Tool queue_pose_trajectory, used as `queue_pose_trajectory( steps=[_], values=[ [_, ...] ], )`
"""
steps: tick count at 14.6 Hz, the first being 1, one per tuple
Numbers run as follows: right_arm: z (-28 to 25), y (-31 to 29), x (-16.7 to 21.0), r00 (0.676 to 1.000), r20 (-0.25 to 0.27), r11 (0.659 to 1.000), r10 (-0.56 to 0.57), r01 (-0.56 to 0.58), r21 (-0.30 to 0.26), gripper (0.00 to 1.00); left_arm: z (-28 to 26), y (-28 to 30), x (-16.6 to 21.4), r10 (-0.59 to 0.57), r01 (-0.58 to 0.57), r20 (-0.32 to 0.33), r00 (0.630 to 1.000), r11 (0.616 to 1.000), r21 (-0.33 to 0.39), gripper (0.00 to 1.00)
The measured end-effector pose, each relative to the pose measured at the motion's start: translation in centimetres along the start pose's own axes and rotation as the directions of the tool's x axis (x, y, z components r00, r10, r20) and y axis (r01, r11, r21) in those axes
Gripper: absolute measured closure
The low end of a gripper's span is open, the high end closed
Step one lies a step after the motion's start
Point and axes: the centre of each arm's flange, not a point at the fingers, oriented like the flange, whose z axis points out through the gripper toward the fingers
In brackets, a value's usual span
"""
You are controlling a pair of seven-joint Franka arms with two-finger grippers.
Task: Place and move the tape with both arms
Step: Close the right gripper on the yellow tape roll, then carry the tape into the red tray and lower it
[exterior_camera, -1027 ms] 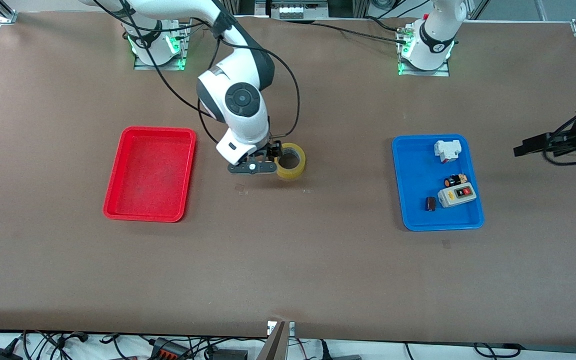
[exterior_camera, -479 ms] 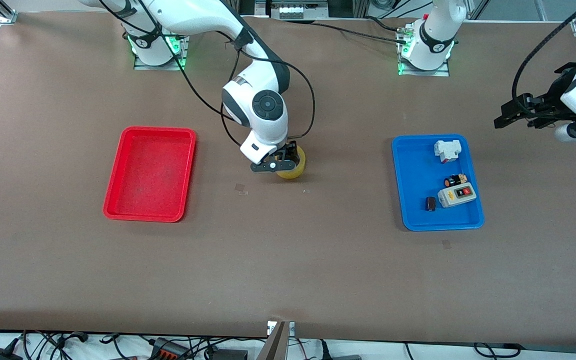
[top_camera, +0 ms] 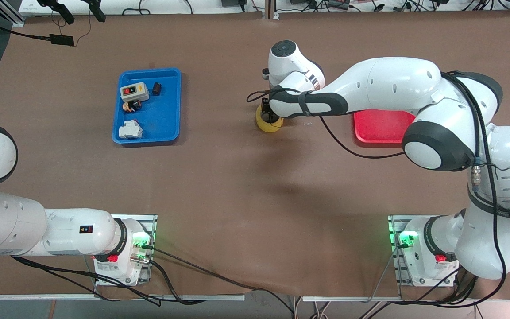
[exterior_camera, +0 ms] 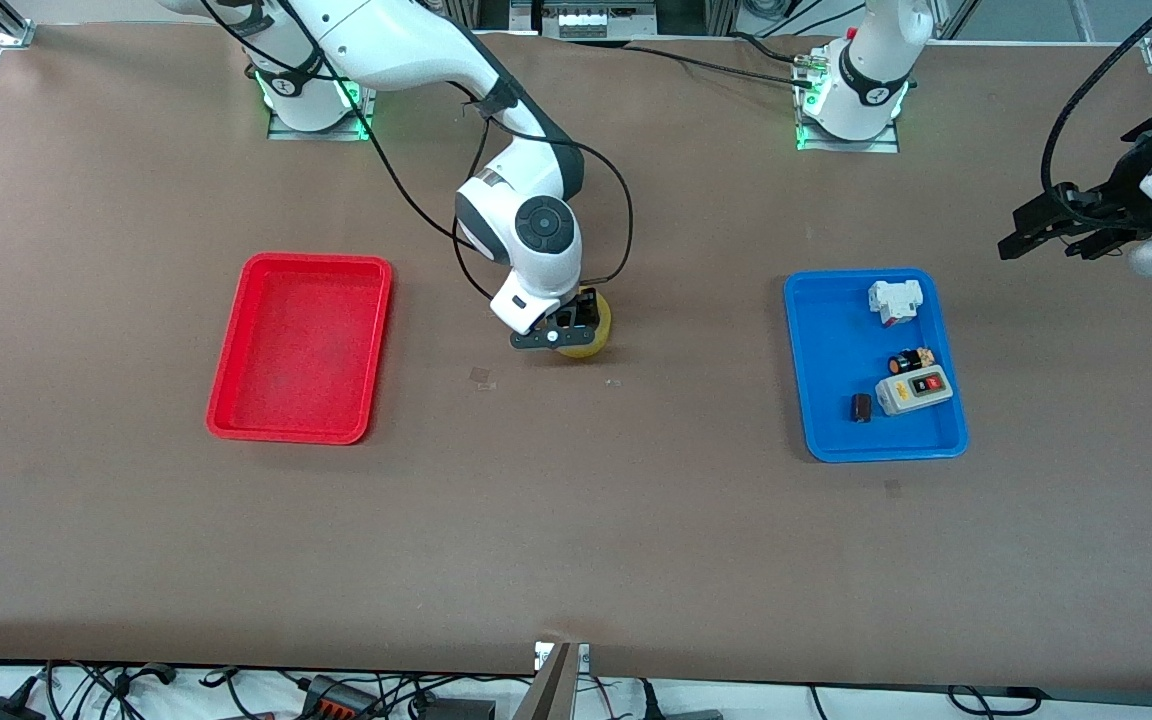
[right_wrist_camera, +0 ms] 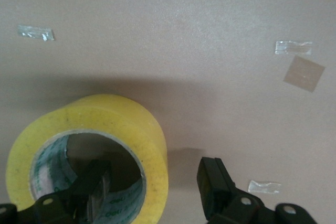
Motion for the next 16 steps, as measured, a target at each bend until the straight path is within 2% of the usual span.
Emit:
queue_pose_trajectory(
  steps=[1,3,4,6,8,12,16],
  values=[
    [0.1,-0.1,-0.1,1.0,0.0,1.0,-0.001,0.001,0.0,0.05,-0.1,0.1,0.2,0.002,-0.002,-0.002,1.0,1.0,0.0,0.0],
    [0.1,-0.2,-0.1,1.0,-0.001,1.0,-0.003,0.003,0.001,0.13,-0.4,0.0,0.3,0.0,0.0,0.0,1.0,1.0,-0.001,0.0],
    [0.0,-0.2,-0.1,1.0,-0.001,1.0,-0.002,0.002,0.001,0.24,-0.5,-0.2,0.3,-0.004,0.004,0.01,1.0,1.0,0.0,0.0],
    [0.0,-0.2,-0.1,1.0,-0.001,1.0,0.003,-0.003,0.001,0.55,-0.7,-0.4,0.0,-0.006,0.006,0.027,1.0,1.0,0.001,0.0],
    [-0.2,-0.1,0.0,1.0,-0.005,1.0,0.009,-0.009,0.003,0.77,-0.7,-0.4,-0.1,-0.007,0.007,0.039,0.999,1.0,0.001,0.0],
    [-2.1,0.5,0.9,0.999,-0.02,1.0,0.027,-0.026,0.005,0.78,-0.6,-0.4,-0.2,-0.006,0.006,0.044,0.999,1.0,0.002,0.0],
    [-10.0,5.2,3.1,0.996,-0.007,0.996,0.087,-0.087,-0.014,0.78,-0.5,0.0,-0.1,0.001,-0.001,0.047,0.999,1.0,0.002,0.0]
  ],
)
